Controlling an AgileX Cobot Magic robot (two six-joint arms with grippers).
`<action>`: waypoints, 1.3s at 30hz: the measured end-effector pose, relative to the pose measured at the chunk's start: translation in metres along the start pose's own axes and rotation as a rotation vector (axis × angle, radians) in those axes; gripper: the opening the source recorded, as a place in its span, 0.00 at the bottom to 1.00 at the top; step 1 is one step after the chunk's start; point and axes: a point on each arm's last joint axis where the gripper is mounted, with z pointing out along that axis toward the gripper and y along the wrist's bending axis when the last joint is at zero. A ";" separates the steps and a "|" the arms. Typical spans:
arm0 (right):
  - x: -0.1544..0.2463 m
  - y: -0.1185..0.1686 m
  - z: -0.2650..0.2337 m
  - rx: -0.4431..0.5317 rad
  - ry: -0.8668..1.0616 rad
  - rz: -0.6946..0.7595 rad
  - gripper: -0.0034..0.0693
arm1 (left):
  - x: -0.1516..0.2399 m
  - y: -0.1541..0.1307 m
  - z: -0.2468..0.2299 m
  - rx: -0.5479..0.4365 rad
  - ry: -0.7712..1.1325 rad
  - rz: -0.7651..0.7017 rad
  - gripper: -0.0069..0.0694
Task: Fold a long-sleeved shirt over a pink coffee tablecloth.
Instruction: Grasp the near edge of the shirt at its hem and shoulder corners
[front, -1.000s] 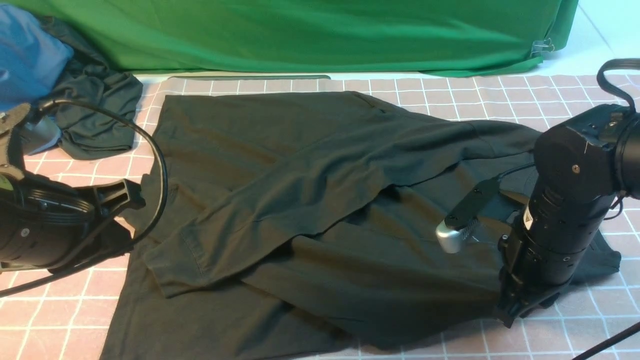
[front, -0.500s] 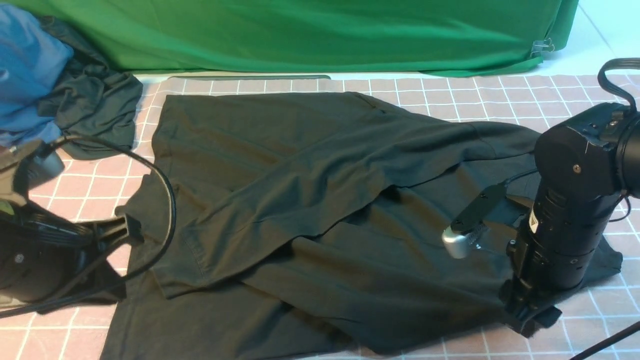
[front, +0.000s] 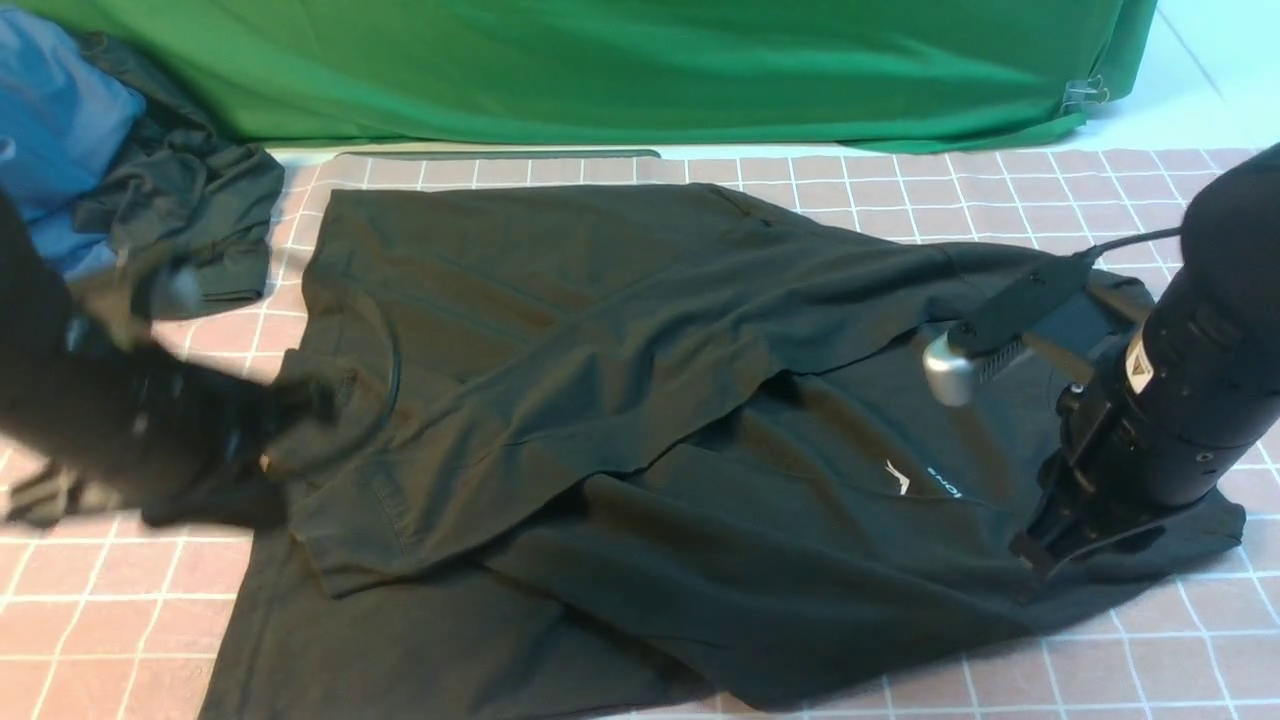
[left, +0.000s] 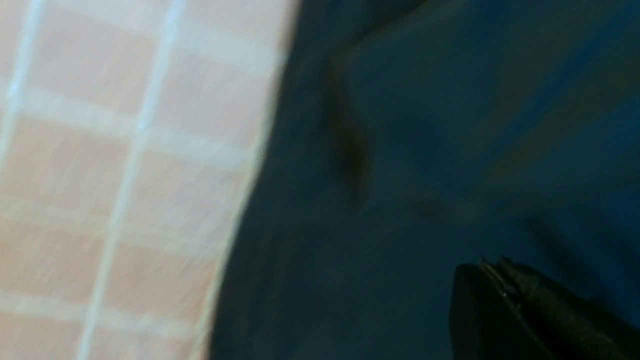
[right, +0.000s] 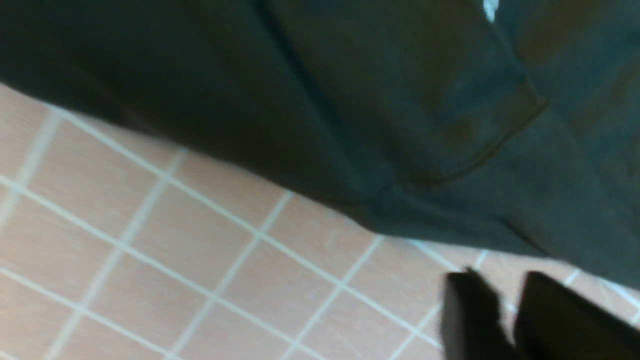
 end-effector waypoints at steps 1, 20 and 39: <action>0.000 0.000 -0.001 -0.003 -0.006 -0.003 0.14 | -0.007 -0.003 -0.002 0.007 -0.008 0.000 0.13; 0.023 -0.066 0.002 -0.050 0.030 0.300 0.10 | 0.012 0.011 0.034 -0.091 0.361 -0.021 0.13; 0.020 -0.068 0.001 -0.119 -0.033 0.303 0.10 | 0.072 0.055 0.083 -0.210 0.264 -0.076 0.82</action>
